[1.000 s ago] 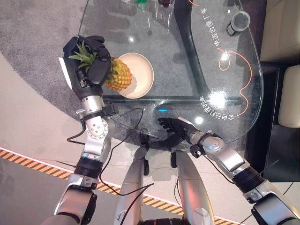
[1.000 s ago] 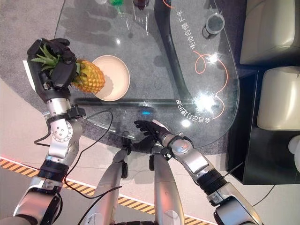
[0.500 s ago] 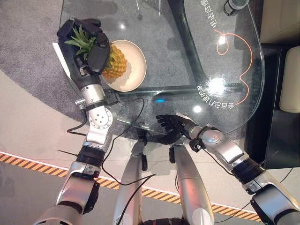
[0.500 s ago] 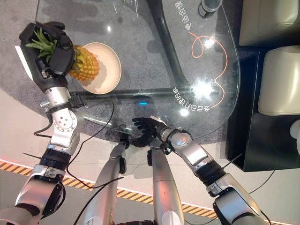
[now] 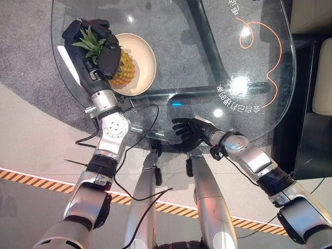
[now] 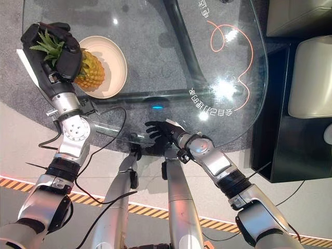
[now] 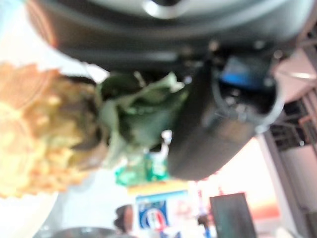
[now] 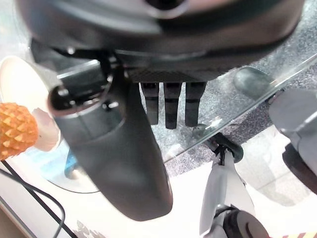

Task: Pick up the fruit to the plate

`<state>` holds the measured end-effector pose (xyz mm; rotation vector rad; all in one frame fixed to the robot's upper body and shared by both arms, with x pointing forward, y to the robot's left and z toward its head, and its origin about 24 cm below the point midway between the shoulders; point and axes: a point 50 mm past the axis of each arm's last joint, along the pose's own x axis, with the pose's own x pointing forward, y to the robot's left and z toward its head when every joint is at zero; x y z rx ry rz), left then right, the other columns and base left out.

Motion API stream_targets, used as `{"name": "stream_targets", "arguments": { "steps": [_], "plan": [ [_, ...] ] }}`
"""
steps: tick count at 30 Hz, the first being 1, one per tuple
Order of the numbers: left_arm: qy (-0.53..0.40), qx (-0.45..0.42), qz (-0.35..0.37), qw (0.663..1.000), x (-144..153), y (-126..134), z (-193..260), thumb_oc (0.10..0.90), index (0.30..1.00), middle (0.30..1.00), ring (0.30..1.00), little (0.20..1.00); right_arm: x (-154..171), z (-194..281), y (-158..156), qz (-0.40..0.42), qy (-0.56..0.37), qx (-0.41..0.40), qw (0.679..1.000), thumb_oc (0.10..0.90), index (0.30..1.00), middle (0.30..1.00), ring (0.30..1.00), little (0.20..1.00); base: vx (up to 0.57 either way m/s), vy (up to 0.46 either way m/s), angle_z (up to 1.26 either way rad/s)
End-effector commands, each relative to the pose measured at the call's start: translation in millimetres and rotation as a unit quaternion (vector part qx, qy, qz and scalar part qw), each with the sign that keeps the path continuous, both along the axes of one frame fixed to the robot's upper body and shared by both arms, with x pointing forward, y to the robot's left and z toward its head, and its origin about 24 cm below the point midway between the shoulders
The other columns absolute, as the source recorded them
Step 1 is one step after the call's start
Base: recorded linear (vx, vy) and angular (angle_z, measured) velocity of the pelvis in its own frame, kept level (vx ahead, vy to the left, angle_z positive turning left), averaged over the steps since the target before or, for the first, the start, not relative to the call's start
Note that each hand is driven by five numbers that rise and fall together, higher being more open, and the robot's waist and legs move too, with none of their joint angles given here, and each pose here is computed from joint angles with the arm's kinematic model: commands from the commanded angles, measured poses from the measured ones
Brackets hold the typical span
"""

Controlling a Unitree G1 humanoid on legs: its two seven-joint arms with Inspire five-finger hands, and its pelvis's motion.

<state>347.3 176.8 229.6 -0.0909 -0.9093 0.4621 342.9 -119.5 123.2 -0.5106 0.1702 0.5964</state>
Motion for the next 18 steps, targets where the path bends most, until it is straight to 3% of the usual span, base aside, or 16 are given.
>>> {"name": "stream_targets", "arguments": {
  "steps": [1, 18],
  "plan": [
    [-0.167, 0.016, 0.008, 0.986, -18.4, 0.3, 63.3, 0.1, 0.3, 0.3, 0.3, 0.2, -11.2, -13.4, 21.7, 0.053, 0.036, 0.032, 0.997, 0.8, 0.9, 0.9, 0.9, 0.9, -0.01, 0.023, -0.05],
    [-0.134, -0.005, 0.038, 0.99, -1.0, 13.3, 67.4, 0.1, 0.3, 0.3, 0.3, 0.2, 0.9, -0.5, 19.8, 0.049, 0.021, 0.028, 0.998, 0.8, 0.9, 0.9, 0.9, 0.9, -0.01, 0.015, -0.01]
  ]
}}
